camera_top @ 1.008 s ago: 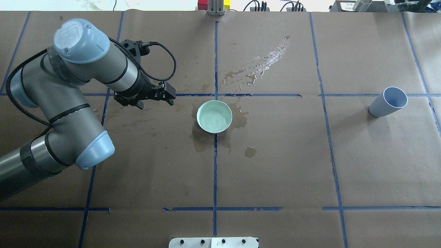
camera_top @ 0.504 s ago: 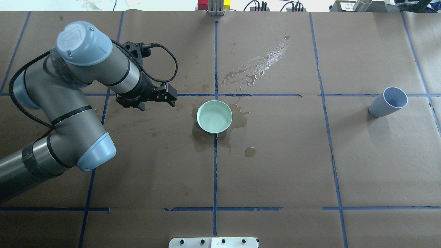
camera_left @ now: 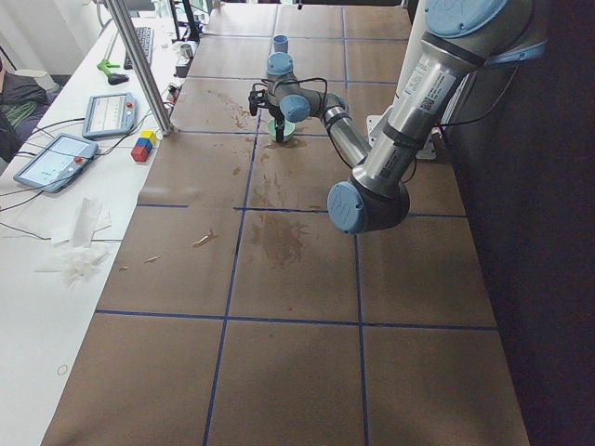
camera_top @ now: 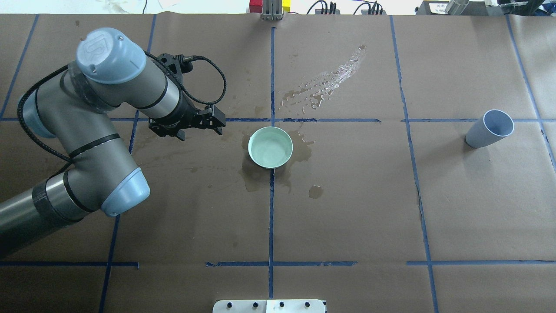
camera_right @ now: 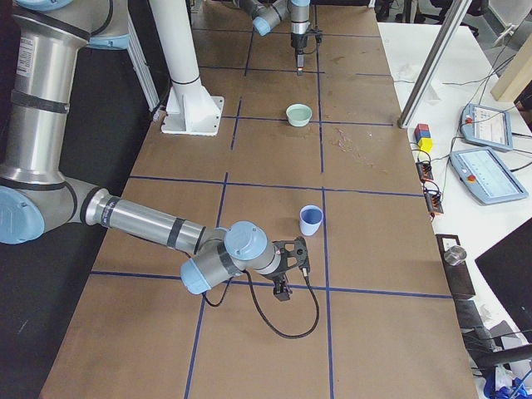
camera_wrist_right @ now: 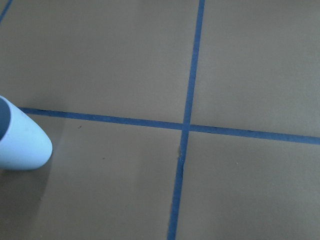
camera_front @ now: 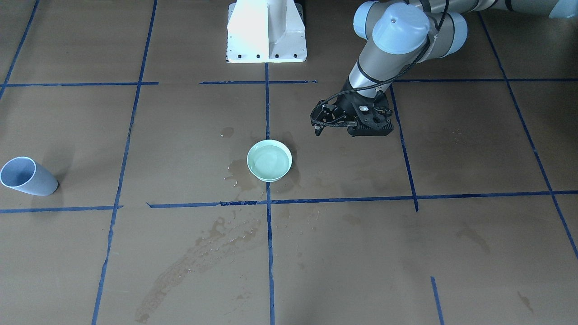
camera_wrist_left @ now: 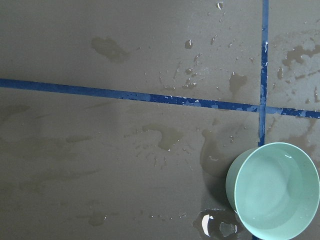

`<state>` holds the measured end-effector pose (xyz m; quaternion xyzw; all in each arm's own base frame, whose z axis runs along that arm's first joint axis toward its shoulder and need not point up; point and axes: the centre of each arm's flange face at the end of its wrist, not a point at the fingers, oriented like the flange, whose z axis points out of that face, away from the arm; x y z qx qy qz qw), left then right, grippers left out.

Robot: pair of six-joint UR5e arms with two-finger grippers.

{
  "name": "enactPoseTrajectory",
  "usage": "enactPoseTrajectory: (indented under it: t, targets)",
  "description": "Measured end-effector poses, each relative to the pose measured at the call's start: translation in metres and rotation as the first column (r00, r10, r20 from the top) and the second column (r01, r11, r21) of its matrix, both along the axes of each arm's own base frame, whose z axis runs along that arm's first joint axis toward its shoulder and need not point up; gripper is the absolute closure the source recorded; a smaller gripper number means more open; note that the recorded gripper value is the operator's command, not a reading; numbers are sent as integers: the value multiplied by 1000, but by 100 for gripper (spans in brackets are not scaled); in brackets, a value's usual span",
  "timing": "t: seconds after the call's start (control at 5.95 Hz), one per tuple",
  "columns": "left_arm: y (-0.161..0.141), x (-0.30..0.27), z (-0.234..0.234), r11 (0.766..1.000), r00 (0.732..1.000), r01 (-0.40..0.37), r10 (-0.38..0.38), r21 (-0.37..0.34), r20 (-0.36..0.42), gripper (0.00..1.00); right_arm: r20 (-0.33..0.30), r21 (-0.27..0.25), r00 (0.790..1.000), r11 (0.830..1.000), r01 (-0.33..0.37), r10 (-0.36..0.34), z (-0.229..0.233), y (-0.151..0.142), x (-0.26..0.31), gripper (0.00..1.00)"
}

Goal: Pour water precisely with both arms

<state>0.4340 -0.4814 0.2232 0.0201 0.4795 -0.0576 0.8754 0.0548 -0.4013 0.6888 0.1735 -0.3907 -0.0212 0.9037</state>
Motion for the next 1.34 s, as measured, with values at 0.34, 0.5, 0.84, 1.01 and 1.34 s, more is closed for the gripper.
enactPoseTrajectory:
  t: [0.34, 0.5, 0.84, 1.01, 1.34]
  targets:
    - [10, 28, -4, 999, 999, 39, -39, -20, 17, 0, -50, -129, 993, 987, 96, -103, -39, 0, 28, 0]
    - [11, 42, -6, 998, 998, 56, -55, -36, 25, 0, -57, -190, 991, 975, 111, -124, -51, 0, 35, 0]
    - [11, 79, -7, 992, 993, 119, -118, -49, 13, 0, -64, -227, 990, 968, 110, -127, -58, -4, 38, 0]
    - [11, 101, -3, 988, 990, 143, -143, -59, 6, 0, -62, -231, 990, 967, 109, -126, -58, -5, 37, 0]
    - [10, 136, -3, 980, 983, 182, -182, -79, 14, 22, -59, -241, 991, 965, 106, -123, -55, -5, 36, 0]
